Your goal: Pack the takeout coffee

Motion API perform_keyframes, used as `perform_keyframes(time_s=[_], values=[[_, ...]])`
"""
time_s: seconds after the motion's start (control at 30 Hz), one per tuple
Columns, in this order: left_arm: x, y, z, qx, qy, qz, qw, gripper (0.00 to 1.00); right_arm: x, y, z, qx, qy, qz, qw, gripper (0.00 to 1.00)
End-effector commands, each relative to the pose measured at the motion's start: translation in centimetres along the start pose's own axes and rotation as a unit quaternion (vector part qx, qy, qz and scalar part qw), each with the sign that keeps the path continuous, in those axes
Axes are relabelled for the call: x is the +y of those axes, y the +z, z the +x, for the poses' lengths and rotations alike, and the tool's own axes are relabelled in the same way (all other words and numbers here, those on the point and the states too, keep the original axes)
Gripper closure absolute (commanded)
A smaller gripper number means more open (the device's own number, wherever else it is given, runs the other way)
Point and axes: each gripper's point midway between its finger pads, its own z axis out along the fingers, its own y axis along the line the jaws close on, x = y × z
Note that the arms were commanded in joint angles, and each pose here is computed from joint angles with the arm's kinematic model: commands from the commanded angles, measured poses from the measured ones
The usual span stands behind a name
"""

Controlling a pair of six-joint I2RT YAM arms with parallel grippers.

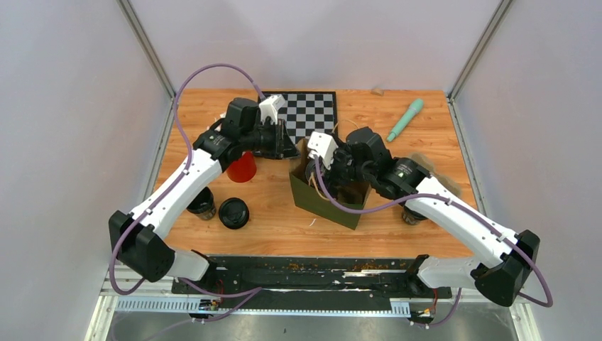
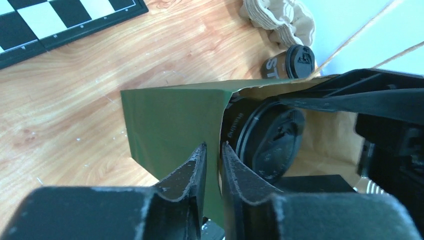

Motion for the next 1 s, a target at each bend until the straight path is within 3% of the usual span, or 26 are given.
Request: perform_keyframes(time_s=[0.0, 0.07, 0.2, 0.43, 0.67, 0.8, 0.9, 0.97], values=[[-1.3, -2.0, -0.6, -0.021, 0.002, -0.002, 1.000, 0.68, 0.7, -0.9, -1.4, -0.045, -0.022, -0.001, 0.999, 0.20], [-1.4, -2.8, -0.4, -0.020, 0.000, -0.010, 1.000, 0.58, 1.3, -1.1, -0.9, -0.036, -0.026, -0.007, 0.999, 0.20], [-1.6, -4.2, 0.6, -0.001, -0.001, -0.021, 1.000, 0.50, 2.4, -1.6, -0.2, -0.029, -0.045, -0.006, 0.999, 0.20], [-2.0, -5.0, 2.8, 0.019, -0.008, -0.004, 1.000, 0.44, 4.7, -1.6, -0.4, -0.028, -0.059, -0.013, 0.998, 0.20], [-1.9, -5.1, 4.8, 0.044, -0.005, 0.012, 0.999, 0.45, 6.7, -1.1, -0.4, -0.025, -0.076, -0.018, 0.997, 0.20], [-2.0, -5.2, 5.2, 0.046, 0.000, 0.017, 0.999, 0.55, 7.8, -1.0, -0.1, -0.027, -0.085, -0.028, 0.996, 0.20], [-1.8, -5.2, 5.3, 0.043, 0.015, 0.014, 0.999, 0.77, 7.5, -1.1, 0.1, -0.025, -0.088, -0.011, 0.996, 0.20], [-1.8, -5.0, 5.1, 0.033, 0.031, 0.017, 0.999, 0.87, 7.1, -1.2, 0.1, -0.027, -0.091, 0.000, 0.995, 0.20]])
